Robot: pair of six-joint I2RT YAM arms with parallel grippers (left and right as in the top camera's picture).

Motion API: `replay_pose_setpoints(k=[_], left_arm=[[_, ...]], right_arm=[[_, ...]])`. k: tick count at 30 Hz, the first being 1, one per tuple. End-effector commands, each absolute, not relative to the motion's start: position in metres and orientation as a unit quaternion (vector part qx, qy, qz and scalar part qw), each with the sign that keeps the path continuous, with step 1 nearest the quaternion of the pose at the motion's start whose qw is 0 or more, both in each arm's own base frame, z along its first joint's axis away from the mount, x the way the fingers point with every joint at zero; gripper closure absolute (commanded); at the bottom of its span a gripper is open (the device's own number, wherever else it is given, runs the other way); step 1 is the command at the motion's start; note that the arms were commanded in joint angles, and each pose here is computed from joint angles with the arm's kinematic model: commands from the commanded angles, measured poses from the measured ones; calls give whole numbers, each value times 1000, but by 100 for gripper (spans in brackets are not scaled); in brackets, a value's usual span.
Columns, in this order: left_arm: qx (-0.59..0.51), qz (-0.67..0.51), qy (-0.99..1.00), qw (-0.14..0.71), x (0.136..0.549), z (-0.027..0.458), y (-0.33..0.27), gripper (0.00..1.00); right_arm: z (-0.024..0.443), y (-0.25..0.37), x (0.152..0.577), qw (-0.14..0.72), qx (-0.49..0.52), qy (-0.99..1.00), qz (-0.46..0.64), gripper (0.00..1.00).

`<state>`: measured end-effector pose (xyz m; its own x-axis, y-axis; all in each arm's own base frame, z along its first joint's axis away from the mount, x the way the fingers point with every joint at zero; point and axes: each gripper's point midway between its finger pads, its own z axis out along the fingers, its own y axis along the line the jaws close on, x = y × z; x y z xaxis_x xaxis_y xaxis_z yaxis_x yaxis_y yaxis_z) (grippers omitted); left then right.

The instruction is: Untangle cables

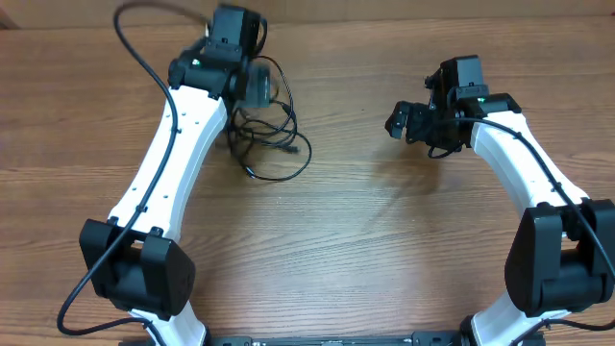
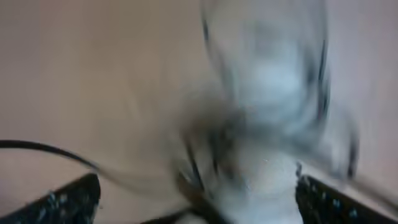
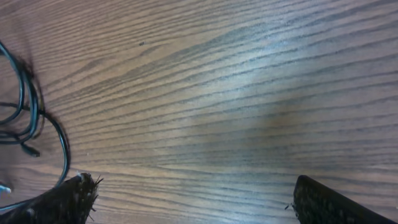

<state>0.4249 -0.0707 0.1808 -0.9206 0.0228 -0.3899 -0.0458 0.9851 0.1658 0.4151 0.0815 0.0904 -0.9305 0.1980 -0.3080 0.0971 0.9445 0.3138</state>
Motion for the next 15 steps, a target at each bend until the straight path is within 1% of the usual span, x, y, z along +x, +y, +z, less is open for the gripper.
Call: replay_pose_setpoints(k=[1,4,5,6,8,10,11,15], left_arm=[[-42,-60,997,-30,348,131,-117,0],[-65,-119,966,-220,279,130,-141,1],[-55,-154,957,-240,274,130,-155,0],[-30,-228,937,-261,266,137,-178,0],[-31,-347,891,-292,257,156,-214,0],[-60,-435,845,-307,262,179,-236,0],[-89,-508,801,-304,276,203,-244,0],[-138,-605,733,-279,310,237,-233,0]], right_arm=[[94,82,414,172,72,971,150,0],[94,82,414,171,72,971,150,0],[94,82,414,172,72,971,150,0],[94,82,414,172,72,971,150,0],[94,82,413,171,72,971,150,0],[94,82,413,169,72,972,150,0],[93,82,411,166,72,972,149,0],[92,81,409,162,73,973,148,0]])
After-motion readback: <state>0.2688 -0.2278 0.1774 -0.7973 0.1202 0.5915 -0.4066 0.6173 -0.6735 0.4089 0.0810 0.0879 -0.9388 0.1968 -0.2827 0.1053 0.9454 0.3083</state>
